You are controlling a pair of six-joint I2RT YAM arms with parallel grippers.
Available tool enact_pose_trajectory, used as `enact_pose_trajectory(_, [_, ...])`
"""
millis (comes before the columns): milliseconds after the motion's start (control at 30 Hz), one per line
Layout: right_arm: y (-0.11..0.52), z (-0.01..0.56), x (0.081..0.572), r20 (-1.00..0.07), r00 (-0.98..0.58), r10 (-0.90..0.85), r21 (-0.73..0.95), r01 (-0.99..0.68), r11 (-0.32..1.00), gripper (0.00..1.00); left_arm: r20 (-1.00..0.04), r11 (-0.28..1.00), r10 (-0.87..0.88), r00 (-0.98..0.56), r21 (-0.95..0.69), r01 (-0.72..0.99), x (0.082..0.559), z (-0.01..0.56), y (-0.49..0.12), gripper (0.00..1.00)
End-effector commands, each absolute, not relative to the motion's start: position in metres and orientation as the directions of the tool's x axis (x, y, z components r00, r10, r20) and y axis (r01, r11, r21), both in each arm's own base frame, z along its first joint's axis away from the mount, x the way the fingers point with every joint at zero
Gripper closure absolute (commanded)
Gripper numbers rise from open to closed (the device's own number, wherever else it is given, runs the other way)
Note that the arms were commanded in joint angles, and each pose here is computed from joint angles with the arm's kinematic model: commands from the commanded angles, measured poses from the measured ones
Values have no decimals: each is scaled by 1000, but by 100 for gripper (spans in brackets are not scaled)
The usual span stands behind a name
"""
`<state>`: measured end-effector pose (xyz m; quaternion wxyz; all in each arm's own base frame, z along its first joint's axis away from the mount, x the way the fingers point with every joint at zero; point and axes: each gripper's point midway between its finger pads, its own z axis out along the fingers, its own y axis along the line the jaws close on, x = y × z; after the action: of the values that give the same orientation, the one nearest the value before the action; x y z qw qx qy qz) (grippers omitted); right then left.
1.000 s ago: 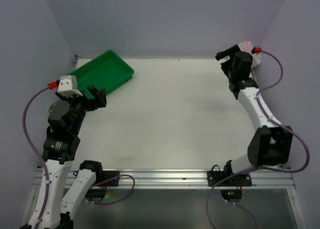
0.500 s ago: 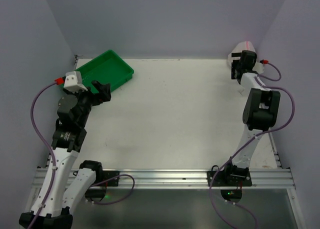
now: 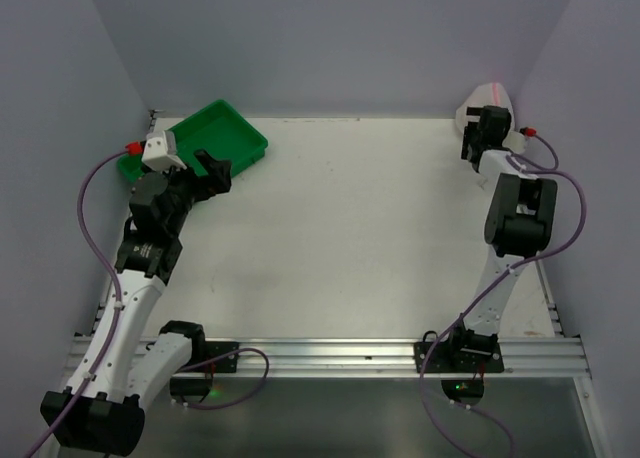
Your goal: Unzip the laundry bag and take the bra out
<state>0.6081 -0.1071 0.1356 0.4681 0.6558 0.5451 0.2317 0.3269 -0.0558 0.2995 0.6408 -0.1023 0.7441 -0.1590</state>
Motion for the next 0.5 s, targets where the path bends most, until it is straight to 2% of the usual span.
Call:
enact_pose_trajectory(0, [-77, 214, 607, -288, 338, 896, 922, 350, 164, 1, -918, 914, -381, -108, -391, 105, 331, 317, -64, 0])
enact_pose_trajectory(67, [-62, 218, 599, -371, 333, 867, 903, 346, 254, 1, -920, 916, -378, -108, -388, 99, 330, 316, -62, 0])
enact_pose_trajectory(133, [-51, 231, 599, -398, 330, 856, 901, 316, 297, 1, -922, 918, -374, -103, -384, 96, 330, 317, -61, 0])
enact_pose_trajectory(267, [-27, 227, 628, -372, 260, 891, 909, 294, 294, 1, -916, 914, -382, -120, -394, 100, 331, 312, -64, 0])
enact_pose_trajectory(333, [-23, 193, 643, -368, 217, 904, 894, 351, 279, 1, -914, 912, -387, -125, -399, 97, 332, 311, -64, 0])
enact_pose_trajectory(367, [-25, 207, 654, -361, 228, 904, 903, 326, 279, 1, -914, 912, -387, -124, -399, 98, 331, 312, -64, 0])
enact_pose_trajectory(467, [-35, 190, 672, -365, 239, 900, 890, 374, 262, 1, -915, 913, -384, -122, -396, 99, 330, 312, -64, 0])
